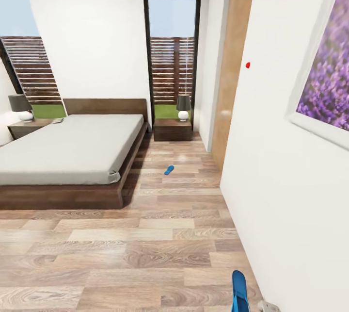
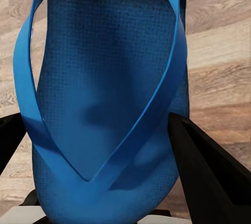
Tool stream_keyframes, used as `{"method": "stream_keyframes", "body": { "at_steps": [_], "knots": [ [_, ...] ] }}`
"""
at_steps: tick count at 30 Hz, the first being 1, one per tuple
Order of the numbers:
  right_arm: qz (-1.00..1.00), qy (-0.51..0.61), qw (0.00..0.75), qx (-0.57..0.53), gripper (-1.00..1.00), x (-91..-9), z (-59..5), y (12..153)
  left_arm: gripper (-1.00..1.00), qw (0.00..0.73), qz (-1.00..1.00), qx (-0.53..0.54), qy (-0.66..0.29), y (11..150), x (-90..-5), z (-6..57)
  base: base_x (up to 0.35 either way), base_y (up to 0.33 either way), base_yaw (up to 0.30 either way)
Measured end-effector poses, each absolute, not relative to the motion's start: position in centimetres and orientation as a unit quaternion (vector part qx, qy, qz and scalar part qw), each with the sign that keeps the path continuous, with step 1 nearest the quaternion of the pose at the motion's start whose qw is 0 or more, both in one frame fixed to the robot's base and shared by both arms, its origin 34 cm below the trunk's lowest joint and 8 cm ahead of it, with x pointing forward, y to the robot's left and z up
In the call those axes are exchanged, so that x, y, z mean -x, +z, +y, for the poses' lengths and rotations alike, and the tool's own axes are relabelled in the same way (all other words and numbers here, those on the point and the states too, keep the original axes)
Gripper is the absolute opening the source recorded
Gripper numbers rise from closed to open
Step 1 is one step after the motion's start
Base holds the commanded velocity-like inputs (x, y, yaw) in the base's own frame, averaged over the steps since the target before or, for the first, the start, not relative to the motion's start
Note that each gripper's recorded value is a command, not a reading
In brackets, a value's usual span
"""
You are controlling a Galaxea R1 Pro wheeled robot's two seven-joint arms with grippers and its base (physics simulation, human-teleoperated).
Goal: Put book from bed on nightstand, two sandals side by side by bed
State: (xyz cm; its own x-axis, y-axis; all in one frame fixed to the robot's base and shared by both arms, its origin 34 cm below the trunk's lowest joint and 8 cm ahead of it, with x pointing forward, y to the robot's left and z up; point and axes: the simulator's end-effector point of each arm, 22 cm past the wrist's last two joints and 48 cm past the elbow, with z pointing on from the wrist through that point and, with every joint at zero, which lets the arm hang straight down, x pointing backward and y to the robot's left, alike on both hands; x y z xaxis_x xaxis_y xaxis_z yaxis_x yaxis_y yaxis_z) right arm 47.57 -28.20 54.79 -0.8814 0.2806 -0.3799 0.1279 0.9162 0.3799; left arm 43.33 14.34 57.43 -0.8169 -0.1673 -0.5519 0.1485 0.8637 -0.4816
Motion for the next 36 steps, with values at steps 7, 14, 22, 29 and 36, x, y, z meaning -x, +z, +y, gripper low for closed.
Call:
{"method": "stream_keyframes", "body": {
  "at_steps": [7,14,22,29,36],
  "knots": [
    [0.954,0.175,0.219,-0.107,-1.0,-47.54,-28.2,54.79,1.0,0.302,0.917,0.006,-0.26,57.39,-43.3,14.38,0.29,0.0,0.063],
    [0.954,0.175,0.219,-0.107,-1.0,-47.53,-28.18,54.78,1.0,0.301,0.917,0.006,-0.26,57.37,-43.28,14.4,0.316,0.0,0.004],
    [0.954,0.175,0.218,-0.107,-1.0,-47.53,-28.19,54.78,1.0,0.302,0.917,0.007,-0.26,57.37,-43.28,14.43,0.317,0.0,0.0],
    [0.954,0.175,0.218,-0.107,-1.0,-47.52,-28.16,54.78,1.0,0.302,0.917,0.007,-0.26,57.37,-43.28,14.43,0.319,0.0,0.0],
    [0.954,0.175,0.218,-0.107,-1.0,-47.52,-28.18,54.78,1.0,0.302,0.917,0.007,-0.26,57.36,-43.28,14.43,0.319,0.0,0.0]
  ]
}}
